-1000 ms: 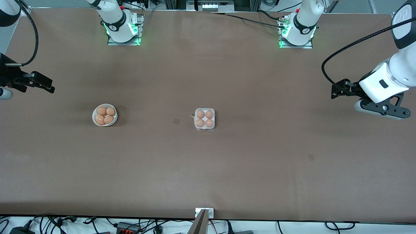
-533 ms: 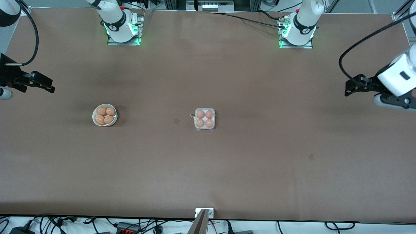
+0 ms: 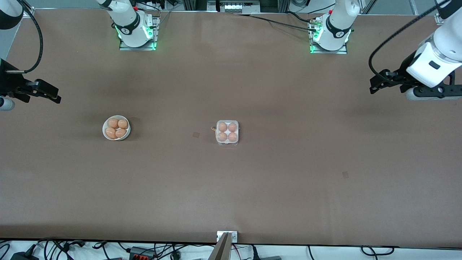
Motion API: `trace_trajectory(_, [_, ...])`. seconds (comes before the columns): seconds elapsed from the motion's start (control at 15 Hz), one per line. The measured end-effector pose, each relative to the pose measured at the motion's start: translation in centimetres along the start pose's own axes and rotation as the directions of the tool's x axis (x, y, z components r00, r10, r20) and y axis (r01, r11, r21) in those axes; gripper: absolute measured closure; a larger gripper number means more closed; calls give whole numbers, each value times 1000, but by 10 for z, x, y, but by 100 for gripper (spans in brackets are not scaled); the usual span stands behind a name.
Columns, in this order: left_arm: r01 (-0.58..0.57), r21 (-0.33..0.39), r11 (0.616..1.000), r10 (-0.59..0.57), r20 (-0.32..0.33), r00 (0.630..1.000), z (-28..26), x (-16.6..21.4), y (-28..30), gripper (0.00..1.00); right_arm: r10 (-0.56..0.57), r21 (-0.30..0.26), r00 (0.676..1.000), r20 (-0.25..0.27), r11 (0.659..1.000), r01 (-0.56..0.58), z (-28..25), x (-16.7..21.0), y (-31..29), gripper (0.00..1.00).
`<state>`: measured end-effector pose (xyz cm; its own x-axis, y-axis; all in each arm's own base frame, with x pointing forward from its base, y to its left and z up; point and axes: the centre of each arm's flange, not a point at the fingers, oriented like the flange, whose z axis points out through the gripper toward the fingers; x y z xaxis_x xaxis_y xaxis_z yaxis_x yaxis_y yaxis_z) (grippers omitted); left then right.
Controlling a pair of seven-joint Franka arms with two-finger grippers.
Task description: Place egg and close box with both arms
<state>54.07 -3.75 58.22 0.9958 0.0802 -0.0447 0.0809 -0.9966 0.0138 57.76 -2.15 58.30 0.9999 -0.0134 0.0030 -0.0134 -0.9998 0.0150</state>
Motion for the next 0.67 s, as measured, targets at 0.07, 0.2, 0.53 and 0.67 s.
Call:
trace_trajectory(0.07, [12,0,1000,-12,4,1000,2,1,-7,0,0,0,1000,0,1000,0,0,0,0,0])
trace_trajectory(0.2, [13,1,1000,-13,5,1000,3,1,-9,0,0,0,1000,0,1000,0,0,0,0,0])
trace_trajectory(0.53, [-8,2,1000,8,-15,1000,1,1,5,0,0,0,1000,0,1000,0,0,0,0,0])
trace_trajectory(0.67, [-11,2,1000,11,-16,1000,1,1,7,0,-1,0,1000,0,1000,1,0,0,0,0])
